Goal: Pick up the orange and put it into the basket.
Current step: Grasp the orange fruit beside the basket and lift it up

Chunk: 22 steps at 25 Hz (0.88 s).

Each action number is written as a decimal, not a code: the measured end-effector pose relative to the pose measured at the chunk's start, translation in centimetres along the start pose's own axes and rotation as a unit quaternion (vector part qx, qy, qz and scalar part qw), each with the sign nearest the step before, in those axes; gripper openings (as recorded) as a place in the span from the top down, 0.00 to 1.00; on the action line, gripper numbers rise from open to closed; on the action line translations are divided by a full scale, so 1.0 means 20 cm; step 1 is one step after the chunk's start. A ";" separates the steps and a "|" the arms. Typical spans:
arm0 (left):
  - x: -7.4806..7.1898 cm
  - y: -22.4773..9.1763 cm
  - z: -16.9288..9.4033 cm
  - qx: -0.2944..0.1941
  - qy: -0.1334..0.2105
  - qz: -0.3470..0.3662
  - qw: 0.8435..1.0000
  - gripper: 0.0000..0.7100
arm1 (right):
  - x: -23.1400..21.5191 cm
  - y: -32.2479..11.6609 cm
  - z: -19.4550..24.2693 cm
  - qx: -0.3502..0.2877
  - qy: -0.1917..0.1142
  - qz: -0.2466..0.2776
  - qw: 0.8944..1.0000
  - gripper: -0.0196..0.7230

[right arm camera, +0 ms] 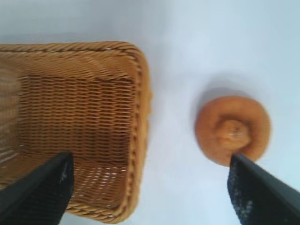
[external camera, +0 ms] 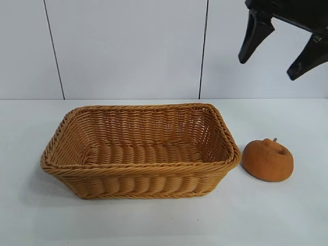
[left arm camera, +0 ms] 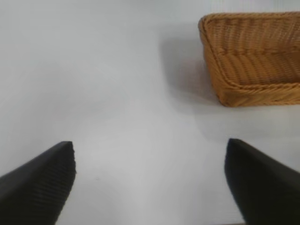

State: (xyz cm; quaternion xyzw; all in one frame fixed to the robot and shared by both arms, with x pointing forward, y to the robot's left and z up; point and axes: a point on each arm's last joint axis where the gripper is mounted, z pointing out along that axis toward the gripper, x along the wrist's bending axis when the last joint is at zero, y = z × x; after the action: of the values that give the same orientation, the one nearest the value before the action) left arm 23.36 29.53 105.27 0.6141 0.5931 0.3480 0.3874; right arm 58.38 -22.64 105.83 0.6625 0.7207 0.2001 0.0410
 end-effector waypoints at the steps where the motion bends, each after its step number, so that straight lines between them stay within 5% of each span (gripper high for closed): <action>1: 0.00 0.00 0.00 -0.002 0.000 0.000 1.000 0.13 | -0.03 0.00 0.00 0.001 -0.006 0.009 1.000 0.15; 10: 0.00 0.00 0.00 -0.003 0.000 0.000 1.000 0.13 | -0.19 0.02 0.11 0.032 -0.024 0.050 0.998 0.15; 22: 0.00 0.00 0.00 -0.003 0.000 0.000 1.000 0.13 | -0.28 0.00 0.53 0.114 -0.024 0.078 0.990 0.15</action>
State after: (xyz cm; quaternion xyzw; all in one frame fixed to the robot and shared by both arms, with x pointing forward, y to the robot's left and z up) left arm 23.27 29.54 105.27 0.6130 0.5919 0.3502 0.3889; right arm 62.45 -25.57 94.93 0.7215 0.6838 0.1036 -0.0336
